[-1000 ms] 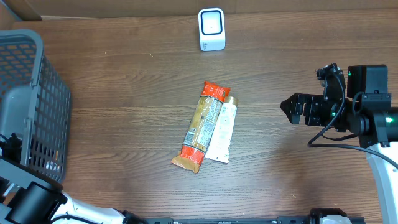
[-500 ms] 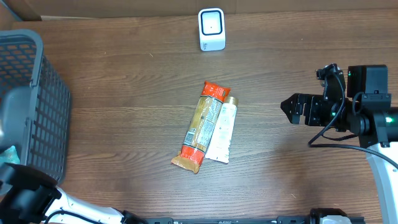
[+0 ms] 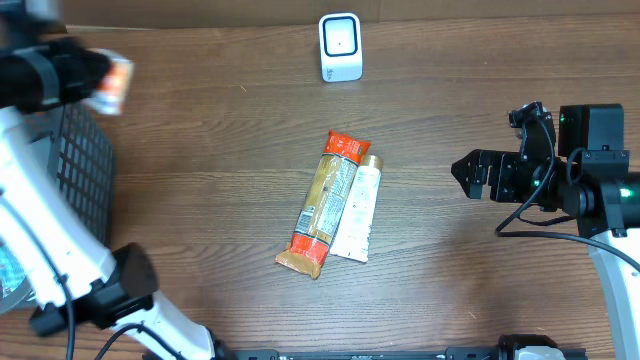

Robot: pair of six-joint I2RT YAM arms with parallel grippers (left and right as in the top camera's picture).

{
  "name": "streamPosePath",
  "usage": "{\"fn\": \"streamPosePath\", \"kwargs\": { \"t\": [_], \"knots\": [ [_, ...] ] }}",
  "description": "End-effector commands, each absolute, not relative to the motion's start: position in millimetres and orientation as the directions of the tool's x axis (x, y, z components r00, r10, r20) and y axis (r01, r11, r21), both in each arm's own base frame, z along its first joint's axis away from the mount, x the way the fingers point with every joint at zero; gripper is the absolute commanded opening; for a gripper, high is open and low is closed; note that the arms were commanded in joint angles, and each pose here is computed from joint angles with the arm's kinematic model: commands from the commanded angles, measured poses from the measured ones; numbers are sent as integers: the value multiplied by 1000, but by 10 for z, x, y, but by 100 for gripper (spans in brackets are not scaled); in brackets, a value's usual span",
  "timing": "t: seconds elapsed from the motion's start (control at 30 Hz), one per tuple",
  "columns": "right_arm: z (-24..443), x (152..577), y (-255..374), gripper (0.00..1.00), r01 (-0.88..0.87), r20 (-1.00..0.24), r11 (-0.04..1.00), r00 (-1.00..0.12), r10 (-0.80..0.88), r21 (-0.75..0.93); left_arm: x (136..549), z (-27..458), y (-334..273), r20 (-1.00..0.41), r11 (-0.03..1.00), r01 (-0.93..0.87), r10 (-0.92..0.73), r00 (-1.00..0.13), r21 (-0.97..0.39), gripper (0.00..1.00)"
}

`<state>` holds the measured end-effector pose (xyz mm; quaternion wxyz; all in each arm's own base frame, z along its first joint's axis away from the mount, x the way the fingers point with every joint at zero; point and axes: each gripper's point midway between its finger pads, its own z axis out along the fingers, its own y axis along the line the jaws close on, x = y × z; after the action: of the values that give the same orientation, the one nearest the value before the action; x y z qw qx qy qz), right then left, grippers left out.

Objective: Scan the item barcode
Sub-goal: 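Place the small orange packet left of the spaghetti pack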

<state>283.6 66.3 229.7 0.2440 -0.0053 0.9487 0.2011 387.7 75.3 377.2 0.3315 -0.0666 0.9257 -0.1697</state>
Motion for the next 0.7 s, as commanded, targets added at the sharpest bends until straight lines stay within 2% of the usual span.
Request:
{"fn": "streamPosePath", "kwargs": {
  "t": [0.0,0.1,0.17,0.37,0.53,0.57,0.67],
  "knots": [
    [2368,2870,648,100,-110,-486,921,-869,93,373,3956,3216,152,-431,938,55,-105,-896,-342,4],
    [2388,2901,649,100,-116,-499,921,-861,93,372,3904,2490,-480,-242,956,125,60,-969,-264,5],
    [2387,2906,648,100,-116,-500,921,-861,93,371,3905,2111,-798,-186,952,154,106,-977,-266,5],
    [2372,2904,648,100,-113,-494,921,-865,93,372,3799,1024,-1291,-97,951,122,98,-991,-285,4],
    [2368,2903,648,100,-113,-492,921,-866,93,372,3656,560,-1342,-71,954,105,88,-994,-282,8],
    [2368,2903,648,100,-113,-492,921,-866,93,372,3630,497,-1337,-65,956,95,80,-995,-278,10],
    [2369,2903,648,100,-113,-492,921,-865,93,372,3583,374,-1340,-61,955,91,76,-995,-284,46]
  ]
}}
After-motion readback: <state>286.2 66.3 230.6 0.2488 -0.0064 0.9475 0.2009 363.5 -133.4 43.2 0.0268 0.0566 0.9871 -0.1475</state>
